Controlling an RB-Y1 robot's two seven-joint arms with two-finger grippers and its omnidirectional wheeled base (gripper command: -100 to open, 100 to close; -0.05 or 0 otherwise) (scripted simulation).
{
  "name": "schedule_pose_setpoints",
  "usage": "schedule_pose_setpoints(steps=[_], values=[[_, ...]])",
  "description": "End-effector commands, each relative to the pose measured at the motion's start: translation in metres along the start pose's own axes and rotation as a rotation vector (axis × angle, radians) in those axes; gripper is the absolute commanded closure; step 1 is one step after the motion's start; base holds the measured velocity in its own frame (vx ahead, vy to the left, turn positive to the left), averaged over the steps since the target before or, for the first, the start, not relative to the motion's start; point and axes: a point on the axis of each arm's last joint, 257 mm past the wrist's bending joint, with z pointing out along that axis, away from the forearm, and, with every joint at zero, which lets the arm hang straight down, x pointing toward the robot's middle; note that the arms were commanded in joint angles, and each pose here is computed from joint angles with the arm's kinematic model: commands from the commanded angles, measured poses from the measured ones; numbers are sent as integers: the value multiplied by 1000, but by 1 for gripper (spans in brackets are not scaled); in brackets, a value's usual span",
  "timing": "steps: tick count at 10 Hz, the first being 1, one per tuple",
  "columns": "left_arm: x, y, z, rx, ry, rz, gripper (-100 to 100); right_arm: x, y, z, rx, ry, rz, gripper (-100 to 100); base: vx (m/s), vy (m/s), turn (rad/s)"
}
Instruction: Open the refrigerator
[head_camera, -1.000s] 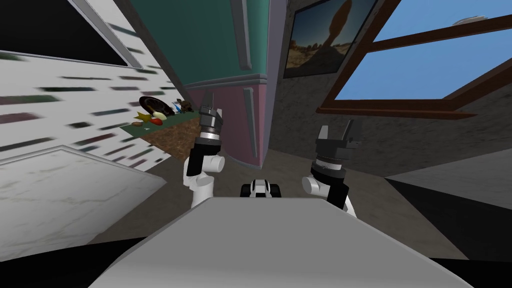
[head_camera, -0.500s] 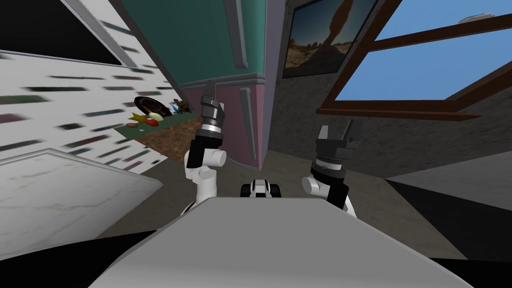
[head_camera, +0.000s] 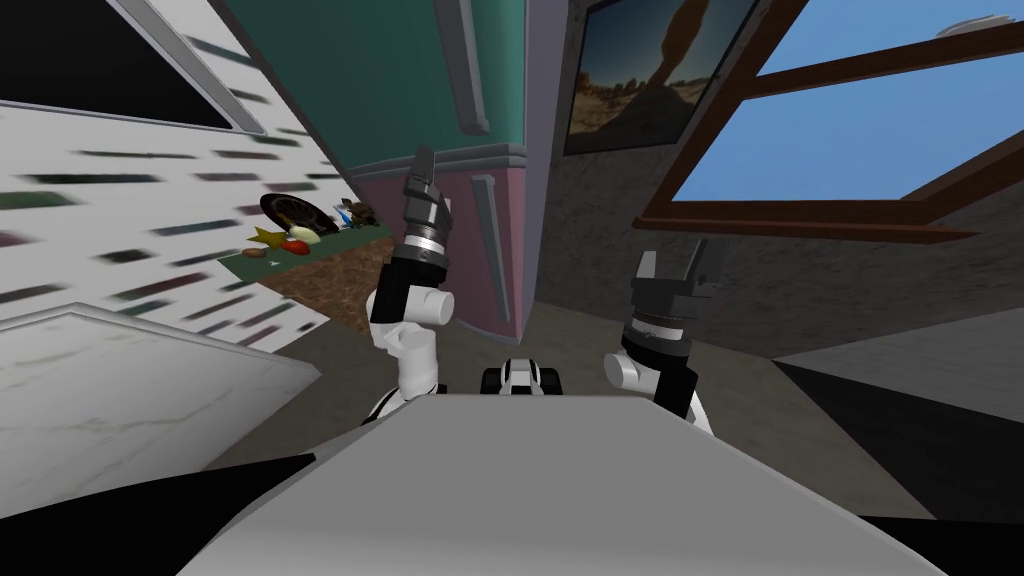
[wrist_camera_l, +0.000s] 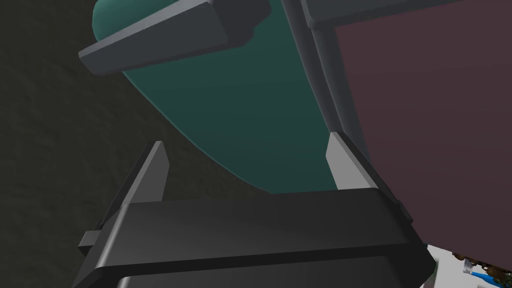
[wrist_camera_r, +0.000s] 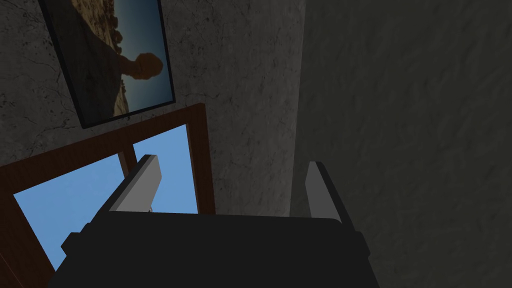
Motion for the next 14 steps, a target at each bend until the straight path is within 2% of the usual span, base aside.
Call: schedule_pose_setpoints(steps=[1,2,7,10,11,12,14], values=[[4,-12,14,-4,3,-10,-100,0,0,0,0,0,0,0,73,-32,-18],[4,-10,14,-13,4,-10,-100,0,0,0,0,0,0,0,50,-22,-3],[10,-32,34,-21,6,-40,-100,0,0,0,0,0,0,0,59,-26,-12],[15,-41,42,-28,4,-75,-100,0,0,0,0,0,0,0,45,-19,-4],[17,-45,45,-32,2,-103,-100,0,0,0,0,0,0,0,46,-16,-7],[15,-45,42,-26,1,-87,-100,0,0,0,0,0,0,0,18,-7,11],[12,-55,46,-26,-1,-90,-100,0,0,0,0,0,0,0,42,0,4]])
